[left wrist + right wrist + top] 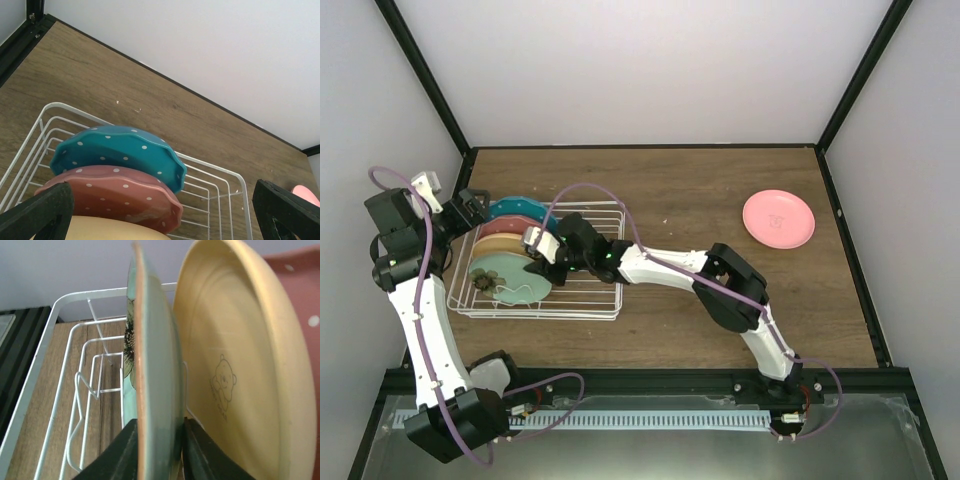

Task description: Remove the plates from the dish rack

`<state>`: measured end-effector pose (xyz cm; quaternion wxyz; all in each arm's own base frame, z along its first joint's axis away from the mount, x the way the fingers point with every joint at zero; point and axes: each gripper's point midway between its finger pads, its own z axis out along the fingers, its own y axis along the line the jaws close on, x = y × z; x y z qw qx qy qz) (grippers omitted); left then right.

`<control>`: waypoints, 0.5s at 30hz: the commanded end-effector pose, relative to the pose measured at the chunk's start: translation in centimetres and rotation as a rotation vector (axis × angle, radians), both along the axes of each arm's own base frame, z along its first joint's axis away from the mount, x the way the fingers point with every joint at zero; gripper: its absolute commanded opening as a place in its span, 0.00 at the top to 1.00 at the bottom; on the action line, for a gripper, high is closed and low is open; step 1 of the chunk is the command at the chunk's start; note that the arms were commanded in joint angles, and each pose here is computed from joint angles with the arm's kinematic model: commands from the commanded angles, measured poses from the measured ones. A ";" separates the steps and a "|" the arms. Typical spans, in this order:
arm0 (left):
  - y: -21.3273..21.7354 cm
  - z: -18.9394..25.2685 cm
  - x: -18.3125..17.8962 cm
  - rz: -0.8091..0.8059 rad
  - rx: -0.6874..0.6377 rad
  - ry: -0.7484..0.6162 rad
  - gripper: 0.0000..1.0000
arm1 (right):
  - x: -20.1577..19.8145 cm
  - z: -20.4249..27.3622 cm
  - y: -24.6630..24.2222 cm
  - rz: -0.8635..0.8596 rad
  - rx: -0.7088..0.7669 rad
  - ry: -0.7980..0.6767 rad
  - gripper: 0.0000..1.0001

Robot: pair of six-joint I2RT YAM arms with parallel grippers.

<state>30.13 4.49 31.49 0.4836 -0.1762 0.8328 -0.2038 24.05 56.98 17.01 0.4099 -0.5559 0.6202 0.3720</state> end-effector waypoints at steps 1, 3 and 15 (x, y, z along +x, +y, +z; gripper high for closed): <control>-0.4 0.0 -0.2 -0.016 -0.006 -0.008 0.00 | -0.6 2.1 0.3 0.009 0.039 -0.025 0.81; -0.4 0.0 -0.2 -0.015 -0.008 -0.009 0.00 | -0.8 2.1 0.2 0.012 0.033 -0.019 0.88; -0.8 -0.6 -0.6 -0.021 -0.025 -0.005 0.00 | -1.9 1.9 -0.4 0.023 0.019 0.023 0.99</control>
